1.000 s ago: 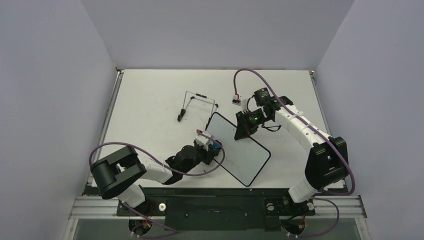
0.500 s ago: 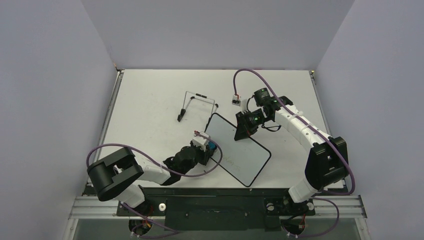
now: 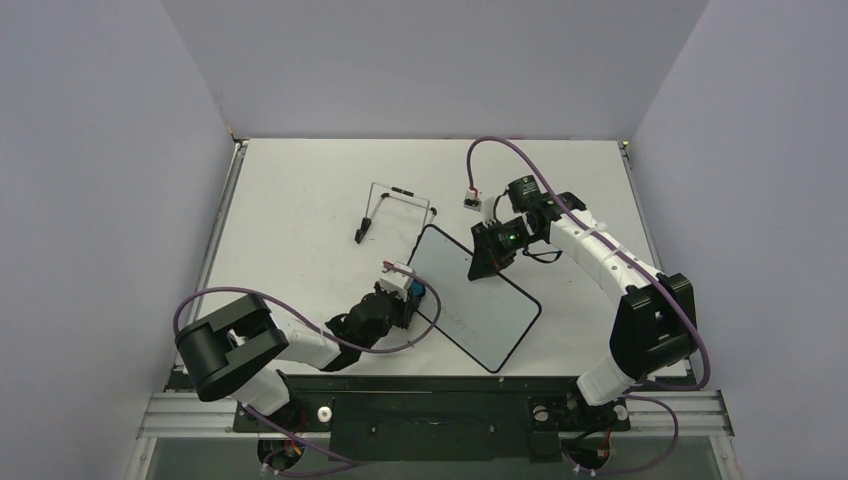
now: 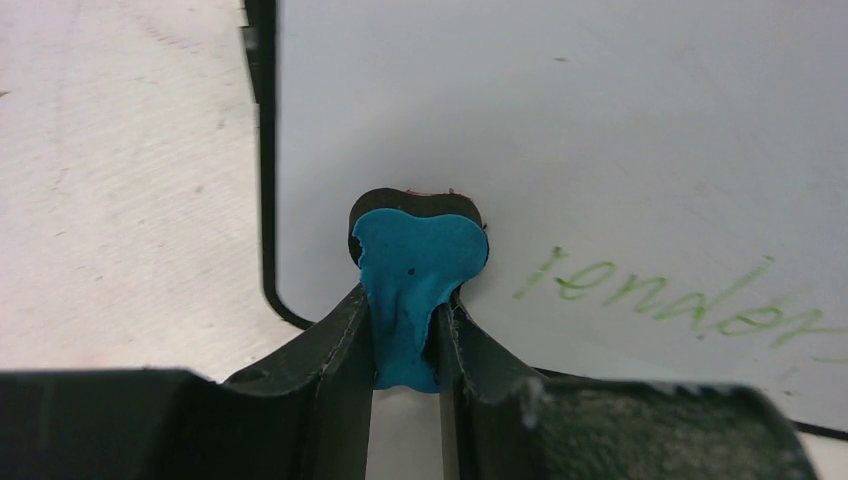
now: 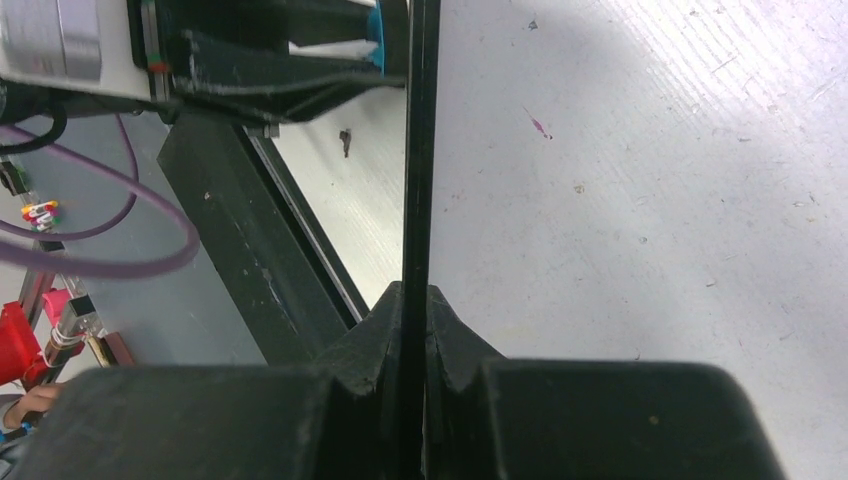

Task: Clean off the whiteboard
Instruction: Erase the whiteboard at the whiteboard stand.

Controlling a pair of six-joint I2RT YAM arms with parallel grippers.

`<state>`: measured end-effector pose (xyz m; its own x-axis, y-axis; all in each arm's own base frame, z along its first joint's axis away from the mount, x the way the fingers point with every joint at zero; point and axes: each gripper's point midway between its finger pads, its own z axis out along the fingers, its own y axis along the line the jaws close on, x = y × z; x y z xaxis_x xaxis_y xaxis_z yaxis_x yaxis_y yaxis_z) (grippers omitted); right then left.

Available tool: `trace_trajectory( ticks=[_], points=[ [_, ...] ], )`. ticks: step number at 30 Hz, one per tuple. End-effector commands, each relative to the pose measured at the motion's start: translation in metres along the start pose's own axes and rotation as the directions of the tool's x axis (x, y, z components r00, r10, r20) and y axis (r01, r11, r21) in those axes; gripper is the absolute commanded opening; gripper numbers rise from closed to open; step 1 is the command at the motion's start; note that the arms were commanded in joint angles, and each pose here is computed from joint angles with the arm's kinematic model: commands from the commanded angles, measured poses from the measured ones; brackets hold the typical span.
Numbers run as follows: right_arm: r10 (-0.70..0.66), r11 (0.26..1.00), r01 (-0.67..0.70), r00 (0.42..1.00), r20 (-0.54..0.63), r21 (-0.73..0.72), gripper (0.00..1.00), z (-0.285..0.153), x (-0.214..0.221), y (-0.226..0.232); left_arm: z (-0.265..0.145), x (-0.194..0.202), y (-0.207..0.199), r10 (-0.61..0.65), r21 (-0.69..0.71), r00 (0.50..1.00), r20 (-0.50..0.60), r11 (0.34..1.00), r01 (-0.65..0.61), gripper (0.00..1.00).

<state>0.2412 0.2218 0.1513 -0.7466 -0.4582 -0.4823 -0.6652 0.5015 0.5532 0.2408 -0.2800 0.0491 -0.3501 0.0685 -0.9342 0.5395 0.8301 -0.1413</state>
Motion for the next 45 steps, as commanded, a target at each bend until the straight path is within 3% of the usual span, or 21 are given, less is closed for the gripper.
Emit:
trace_trajectory(
  ticks=[1, 7, 11, 23, 45],
  points=[
    [-0.060, 0.993, 0.067, 0.996, 0.073, -0.099, 0.00, -0.010, -0.014, 0.031, -0.002, -0.012, 0.023, -0.040, -0.086, 0.998, 0.039, 0.995, 0.043, 0.00],
    [-0.059, 0.993, 0.066, 0.996, 0.072, -0.099, 0.00, -0.010, -0.014, 0.031, 0.001, -0.014, -0.024, 0.028, 0.118, 0.999, 0.038, 0.993, -0.032, 0.00],
    [-0.062, 0.993, 0.069, 0.995, 0.073, -0.097, 0.00, -0.011, -0.013, 0.031, 0.001, -0.015, -0.045, 0.060, 0.182, 0.997, 0.047, 0.981, -0.068, 0.00],
    [-0.066, 0.993, 0.073, 0.995, 0.076, -0.098, 0.00, -0.011, -0.013, 0.032, 0.002, -0.014, -0.001, -0.026, 0.022, 0.999, 0.041, 0.999, 0.025, 0.00],
    [-0.069, 0.993, 0.076, 0.995, 0.077, -0.095, 0.00, -0.012, -0.013, 0.031, -0.004, -0.033, -0.020, 0.046, 0.119, 0.993, 0.106, 0.991, -0.059, 0.00]
  ],
)
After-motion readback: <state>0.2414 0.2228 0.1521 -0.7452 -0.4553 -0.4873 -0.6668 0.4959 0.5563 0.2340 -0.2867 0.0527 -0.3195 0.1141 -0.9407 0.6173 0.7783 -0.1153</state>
